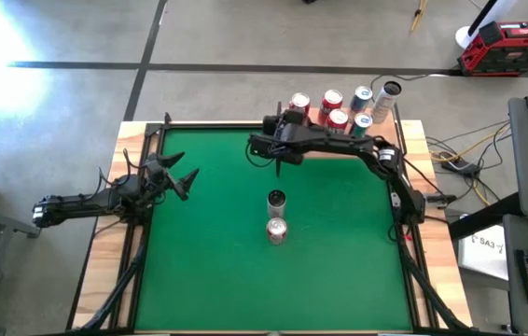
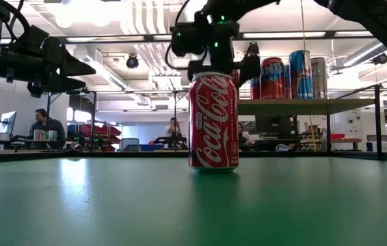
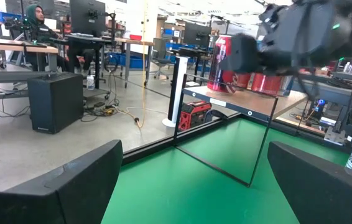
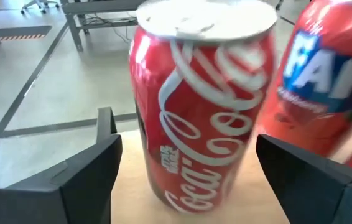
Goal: Place canned beverage on shelf
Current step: Put the top red white soda can on the shelf, then adjust the soda cans on the shelf
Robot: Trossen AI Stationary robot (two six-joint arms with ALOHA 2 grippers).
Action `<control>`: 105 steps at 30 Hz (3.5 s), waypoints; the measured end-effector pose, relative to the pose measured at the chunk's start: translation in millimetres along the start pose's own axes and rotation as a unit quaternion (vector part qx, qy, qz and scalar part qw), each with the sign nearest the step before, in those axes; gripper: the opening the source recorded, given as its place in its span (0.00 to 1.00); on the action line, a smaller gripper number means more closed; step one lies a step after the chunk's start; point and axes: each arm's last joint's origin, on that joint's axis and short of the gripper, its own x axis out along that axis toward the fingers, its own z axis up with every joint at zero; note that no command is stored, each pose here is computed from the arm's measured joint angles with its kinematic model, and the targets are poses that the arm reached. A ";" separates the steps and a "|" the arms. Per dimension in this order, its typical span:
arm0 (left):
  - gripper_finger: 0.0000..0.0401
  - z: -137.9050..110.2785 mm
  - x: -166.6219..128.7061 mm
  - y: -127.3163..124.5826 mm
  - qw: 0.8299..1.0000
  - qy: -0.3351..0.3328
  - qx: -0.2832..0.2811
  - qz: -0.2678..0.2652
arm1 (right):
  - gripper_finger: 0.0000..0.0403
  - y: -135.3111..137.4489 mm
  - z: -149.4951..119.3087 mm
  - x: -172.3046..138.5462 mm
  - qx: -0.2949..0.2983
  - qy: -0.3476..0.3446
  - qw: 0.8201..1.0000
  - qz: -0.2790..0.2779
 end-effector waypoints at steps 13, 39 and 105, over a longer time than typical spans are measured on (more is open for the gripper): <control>0.96 0.0 0.0 0.0 1.000 0.000 0.000 0.000 | 0.90 -20.2 4.9 -38.4 -0.012 0.054 0.998 -0.018; 0.96 0.1 0.0 0.0 1.000 0.000 0.000 0.000 | 0.90 -156.3 110.5 -119.2 -0.088 0.301 0.935 0.163; 0.96 0.0 0.0 0.0 1.000 0.000 0.000 0.000 | 0.90 -155.5 131.5 -38.5 -0.140 0.284 0.944 0.093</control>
